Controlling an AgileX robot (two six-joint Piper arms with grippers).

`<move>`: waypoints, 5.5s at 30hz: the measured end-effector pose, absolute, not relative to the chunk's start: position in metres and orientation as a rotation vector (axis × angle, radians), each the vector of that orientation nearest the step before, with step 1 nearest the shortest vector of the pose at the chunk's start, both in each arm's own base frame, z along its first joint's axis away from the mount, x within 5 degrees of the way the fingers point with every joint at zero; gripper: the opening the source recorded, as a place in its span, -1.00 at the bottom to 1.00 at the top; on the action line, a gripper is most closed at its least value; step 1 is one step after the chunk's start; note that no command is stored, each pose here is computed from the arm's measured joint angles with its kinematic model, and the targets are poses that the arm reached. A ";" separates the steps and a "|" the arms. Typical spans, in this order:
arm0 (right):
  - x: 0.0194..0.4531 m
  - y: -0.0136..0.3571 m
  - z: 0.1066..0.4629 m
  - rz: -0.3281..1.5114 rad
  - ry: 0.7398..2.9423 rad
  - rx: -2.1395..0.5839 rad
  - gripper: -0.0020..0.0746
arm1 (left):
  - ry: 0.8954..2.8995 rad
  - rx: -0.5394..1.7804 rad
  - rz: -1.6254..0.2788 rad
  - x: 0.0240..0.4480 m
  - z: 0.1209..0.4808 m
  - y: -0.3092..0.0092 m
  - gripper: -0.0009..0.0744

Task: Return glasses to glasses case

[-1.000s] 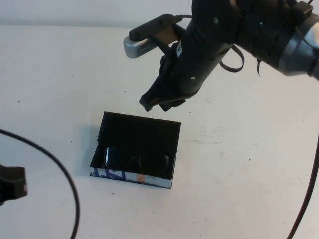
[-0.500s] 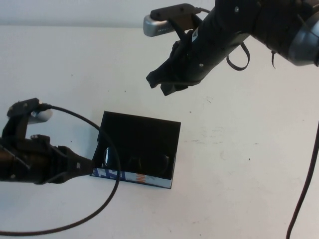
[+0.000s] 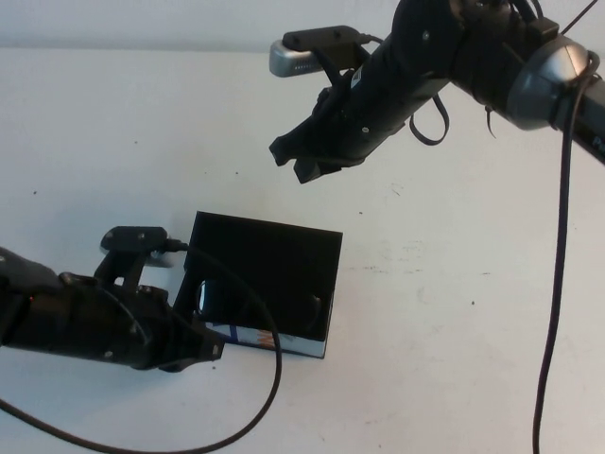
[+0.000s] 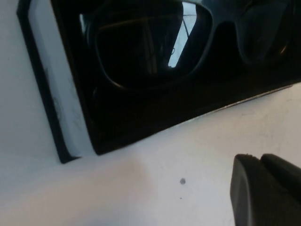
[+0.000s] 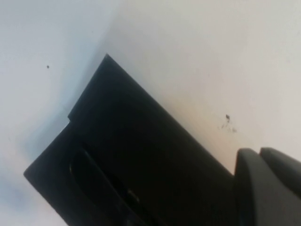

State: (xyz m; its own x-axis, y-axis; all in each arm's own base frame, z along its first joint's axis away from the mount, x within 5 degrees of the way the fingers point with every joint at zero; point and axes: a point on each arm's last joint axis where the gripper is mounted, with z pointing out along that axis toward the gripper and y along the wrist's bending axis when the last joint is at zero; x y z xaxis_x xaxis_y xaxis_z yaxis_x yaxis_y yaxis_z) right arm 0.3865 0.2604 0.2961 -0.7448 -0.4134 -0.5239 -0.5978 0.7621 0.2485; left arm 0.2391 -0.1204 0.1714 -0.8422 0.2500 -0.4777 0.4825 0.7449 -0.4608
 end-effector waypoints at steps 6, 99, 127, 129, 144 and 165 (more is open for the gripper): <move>0.397 0.269 0.299 0.585 2.497 -0.806 -0.97 | 2.557 0.569 -0.791 0.245 0.158 -0.123 -0.99; 0.359 0.319 0.213 0.758 2.818 -1.011 -0.97 | 1.967 0.566 -0.581 0.119 0.333 -0.073 -0.99; 0.192 0.184 0.393 0.661 2.351 -0.919 -0.97 | 1.559 0.311 -0.209 0.053 0.201 -0.019 -0.99; 0.178 0.172 0.389 0.665 2.322 -0.892 -0.97 | 1.581 0.319 -0.210 0.053 0.196 -0.020 -0.99; 0.123 0.113 0.304 0.696 2.035 -0.540 -0.97 | 1.617 0.336 -0.218 0.053 0.192 -0.021 -0.99; 0.118 0.067 0.257 0.448 1.909 -0.371 -0.98 | 1.619 0.337 -0.218 0.052 0.191 -0.021 -0.99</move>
